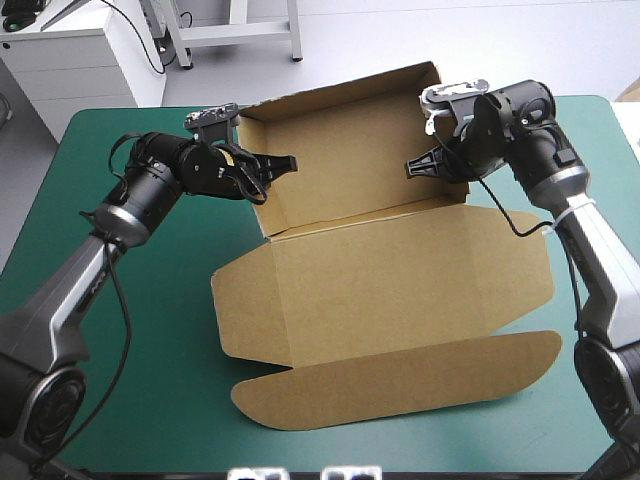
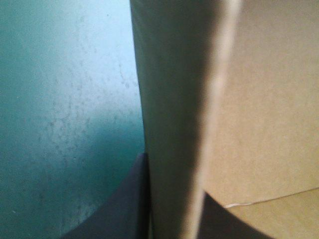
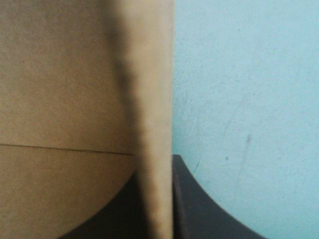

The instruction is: Fold the box

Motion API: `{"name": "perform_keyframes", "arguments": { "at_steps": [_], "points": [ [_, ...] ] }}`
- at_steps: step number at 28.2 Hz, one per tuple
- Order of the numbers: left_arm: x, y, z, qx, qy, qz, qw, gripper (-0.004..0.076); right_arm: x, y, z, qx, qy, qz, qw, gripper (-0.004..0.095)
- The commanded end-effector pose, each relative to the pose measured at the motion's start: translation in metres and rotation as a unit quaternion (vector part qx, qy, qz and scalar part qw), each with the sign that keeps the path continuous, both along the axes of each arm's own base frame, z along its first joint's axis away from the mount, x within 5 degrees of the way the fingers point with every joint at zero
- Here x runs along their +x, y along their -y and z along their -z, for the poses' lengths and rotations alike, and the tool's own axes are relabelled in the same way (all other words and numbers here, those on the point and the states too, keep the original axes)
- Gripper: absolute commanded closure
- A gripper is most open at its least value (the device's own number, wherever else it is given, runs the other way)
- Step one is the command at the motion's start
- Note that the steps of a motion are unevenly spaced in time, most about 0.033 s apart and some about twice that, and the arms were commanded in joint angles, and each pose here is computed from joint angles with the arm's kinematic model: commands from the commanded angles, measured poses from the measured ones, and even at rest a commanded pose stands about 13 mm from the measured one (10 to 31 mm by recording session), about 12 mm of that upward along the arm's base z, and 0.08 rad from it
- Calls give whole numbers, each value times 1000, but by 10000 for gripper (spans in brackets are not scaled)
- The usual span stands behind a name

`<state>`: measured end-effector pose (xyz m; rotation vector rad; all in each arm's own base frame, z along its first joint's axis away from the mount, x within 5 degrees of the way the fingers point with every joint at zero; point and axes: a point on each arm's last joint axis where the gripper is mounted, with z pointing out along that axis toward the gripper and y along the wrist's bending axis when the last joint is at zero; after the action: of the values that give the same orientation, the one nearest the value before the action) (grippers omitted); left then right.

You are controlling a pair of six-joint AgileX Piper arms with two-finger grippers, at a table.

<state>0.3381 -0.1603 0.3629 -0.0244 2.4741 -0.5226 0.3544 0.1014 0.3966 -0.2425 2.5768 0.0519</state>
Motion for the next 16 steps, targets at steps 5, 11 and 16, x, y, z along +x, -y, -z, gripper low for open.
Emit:
{"name": "perform_keyframes", "arguments": {
  "at_steps": [5,11,16],
  "points": [
    [30,-4,6,30,-68,32,997,732,-3,35,22,-31,-40,38,998,922],
    [48,7,43,63,-137,56,987,732,0,30,71,-25,-118,30,992,922],
    [50,22,68,87,-169,87,978,732,9,18,98,19,-158,17,987,922]
  ]
}}
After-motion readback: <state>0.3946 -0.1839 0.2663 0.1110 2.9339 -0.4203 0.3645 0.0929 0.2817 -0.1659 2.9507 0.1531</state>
